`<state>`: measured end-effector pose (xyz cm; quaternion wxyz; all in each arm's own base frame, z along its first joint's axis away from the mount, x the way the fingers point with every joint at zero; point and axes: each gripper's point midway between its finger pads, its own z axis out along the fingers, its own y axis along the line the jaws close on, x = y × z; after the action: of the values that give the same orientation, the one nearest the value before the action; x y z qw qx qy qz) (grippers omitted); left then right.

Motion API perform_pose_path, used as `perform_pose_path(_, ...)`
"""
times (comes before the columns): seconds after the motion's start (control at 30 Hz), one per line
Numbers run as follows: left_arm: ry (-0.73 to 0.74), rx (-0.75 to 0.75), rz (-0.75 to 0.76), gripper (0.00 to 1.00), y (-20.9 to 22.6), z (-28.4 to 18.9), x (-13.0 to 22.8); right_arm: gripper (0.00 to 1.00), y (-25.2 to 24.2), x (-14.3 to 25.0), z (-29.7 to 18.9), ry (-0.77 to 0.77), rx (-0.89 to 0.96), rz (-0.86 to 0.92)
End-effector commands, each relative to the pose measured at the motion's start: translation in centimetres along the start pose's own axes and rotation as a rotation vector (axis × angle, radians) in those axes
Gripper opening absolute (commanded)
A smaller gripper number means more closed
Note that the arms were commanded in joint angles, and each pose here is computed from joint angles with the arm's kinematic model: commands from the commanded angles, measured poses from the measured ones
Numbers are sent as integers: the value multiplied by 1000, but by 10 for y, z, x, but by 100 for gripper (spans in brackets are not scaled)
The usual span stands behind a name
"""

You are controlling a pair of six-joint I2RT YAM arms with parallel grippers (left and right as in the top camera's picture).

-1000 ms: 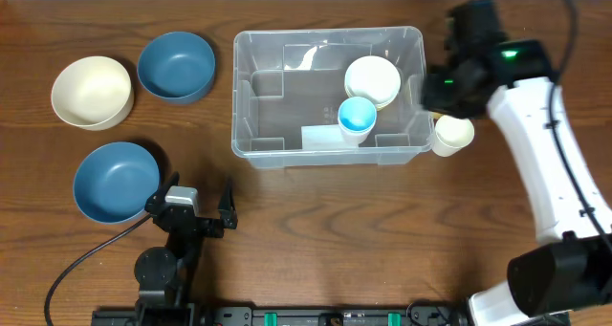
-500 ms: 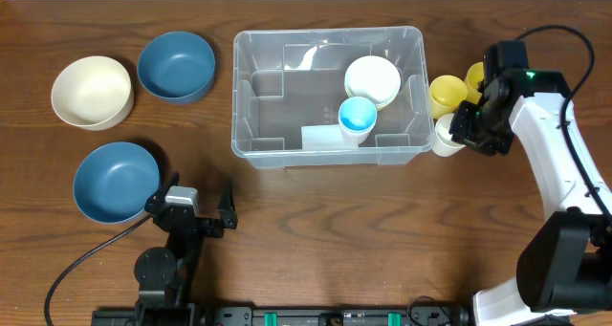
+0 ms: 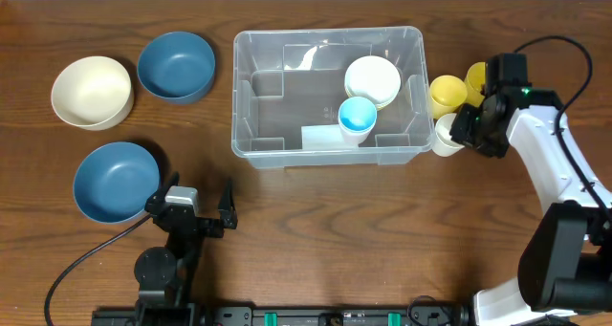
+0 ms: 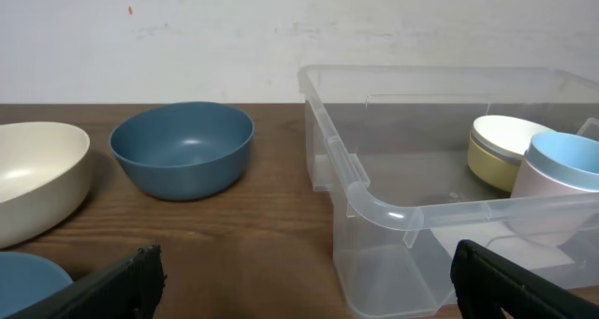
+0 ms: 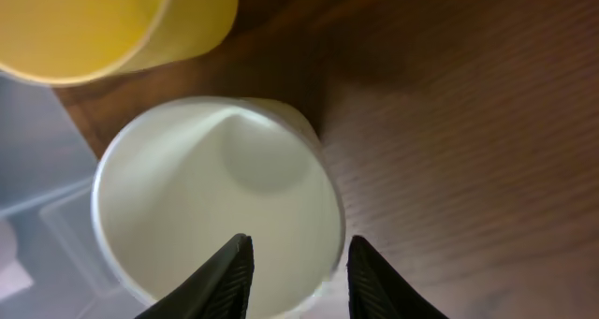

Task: Pack container
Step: 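Grasp the white cup rim with the right gripper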

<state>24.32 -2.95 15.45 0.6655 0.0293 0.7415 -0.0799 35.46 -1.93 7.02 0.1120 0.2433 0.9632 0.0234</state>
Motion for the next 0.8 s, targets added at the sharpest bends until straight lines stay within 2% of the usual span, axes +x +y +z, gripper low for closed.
perform_pose_path(0.0, 52, 3, -2, 98, 1, 1, 17, 34, -9, 2, 7, -16, 27, 54)
perform_pose_path(0.1, 52, 3, -2, 98, 1, 1, 17, 31, -11, 3, 11, -20, 31, 65)
perform_pose_path(0.23, 52, 3, -2, 98, 1, 1, 17, 12, -15, 3, 10, -27, 53, 73)
perform_pose_path(0.33, 52, 3, -2, 98, 1, 1, 17, 2, -19, 5, 10, -23, 75, 91)
perform_pose_path(0.6, 52, 3, -2, 98, 1, 1, 17, 1, -26, 14, 6, 9, 104, 90)
perform_pose_path(0.77, 52, 3, -2, 98, 1, 1, 17, 1, -25, 10, -26, -24, 86, 93)
